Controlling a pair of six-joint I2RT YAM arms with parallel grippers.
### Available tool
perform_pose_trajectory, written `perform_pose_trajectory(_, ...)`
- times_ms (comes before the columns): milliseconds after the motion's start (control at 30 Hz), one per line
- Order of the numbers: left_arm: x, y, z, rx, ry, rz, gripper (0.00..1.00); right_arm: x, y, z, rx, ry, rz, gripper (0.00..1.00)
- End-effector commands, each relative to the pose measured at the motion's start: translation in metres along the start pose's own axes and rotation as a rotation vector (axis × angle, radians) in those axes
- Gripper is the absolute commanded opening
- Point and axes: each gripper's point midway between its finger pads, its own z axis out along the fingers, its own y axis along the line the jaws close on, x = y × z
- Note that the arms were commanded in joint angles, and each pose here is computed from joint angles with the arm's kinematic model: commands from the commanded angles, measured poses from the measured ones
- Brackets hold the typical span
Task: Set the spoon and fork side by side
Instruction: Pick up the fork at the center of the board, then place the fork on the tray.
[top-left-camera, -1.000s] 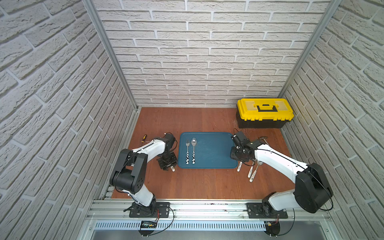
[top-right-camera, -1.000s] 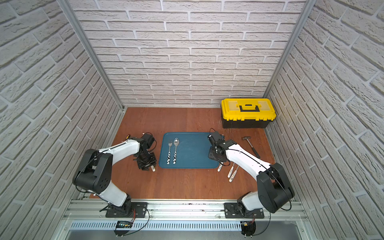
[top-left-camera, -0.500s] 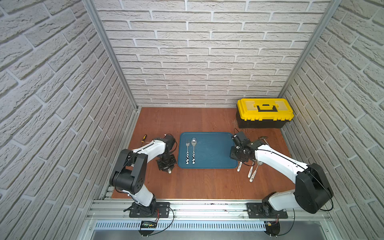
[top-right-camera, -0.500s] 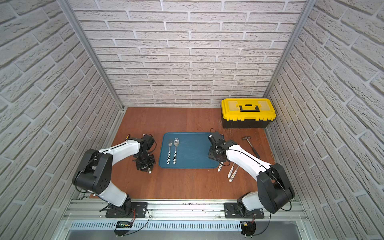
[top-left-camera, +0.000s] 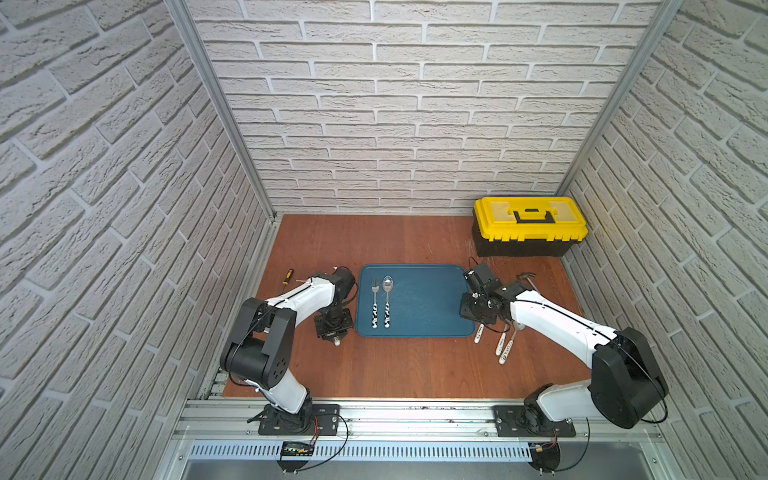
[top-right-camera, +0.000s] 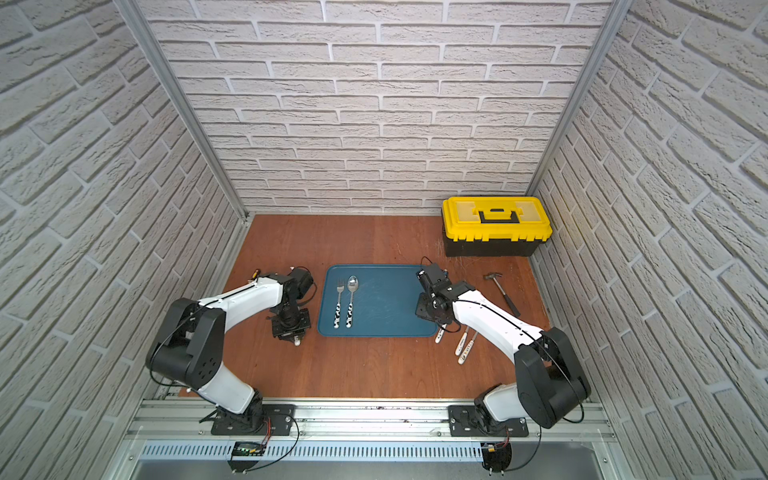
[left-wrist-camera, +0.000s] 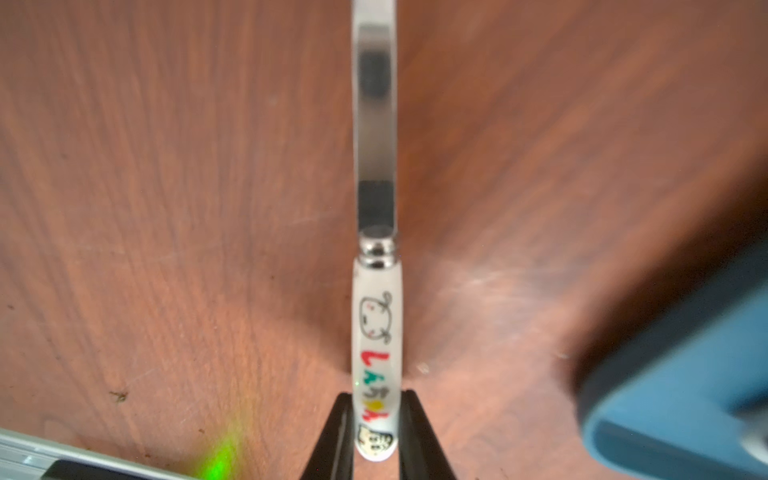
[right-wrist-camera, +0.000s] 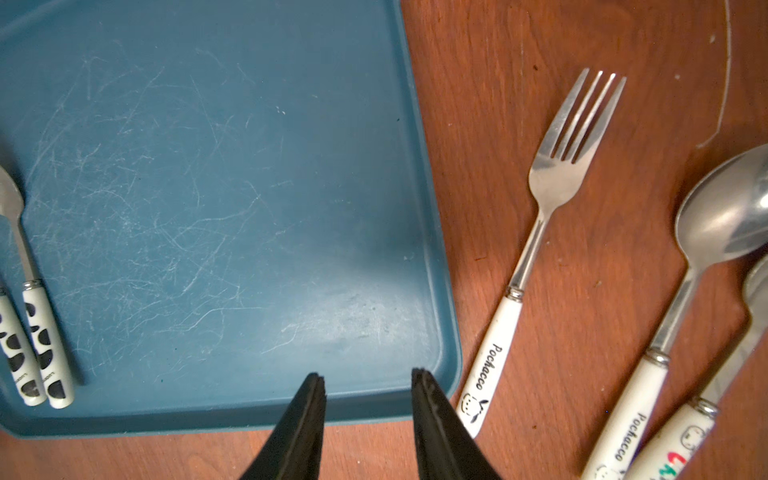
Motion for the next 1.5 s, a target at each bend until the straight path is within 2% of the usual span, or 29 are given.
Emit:
perform_pose_trajectory(0, -0.003, 0.000, -0.016, -0.028, -0.036, 0.039, 0.21, -0.004, 0.002, -0.003, -0.023, -0.025, 0.014, 0.40)
perform_pose_trajectory(267, -0.007, -0.014, -0.040, -0.022, -0.082, 0.084, 0.21, -0.005, 0.000, -0.003, -0.014, -0.030, 0.011, 0.40)
perform_pose_trajectory(600, -0.005, -0.083, -0.077, 0.080, -0.097, 0.207, 0.21, -0.011, -0.005, -0.005, 0.007, -0.044, 0.003, 0.40)
perform_pose_trajectory(1033, 0.014, -0.190, -0.068, 0.156, -0.061, 0.337, 0.21, -0.023, -0.031, -0.006, 0.020, -0.048, 0.047, 0.39)
perform_pose_trajectory(1167, 0.015, -0.206, -0.064, 0.152, -0.048, 0.364, 0.21, -0.021, -0.036, -0.007, 0.020, -0.047, 0.050, 0.39)
perform_pose_trajectory(1467, 0.026, -0.219, -0.045, 0.140, 0.002, 0.386, 0.21, -0.020, -0.047, -0.006, 0.011, -0.043, 0.071, 0.39)
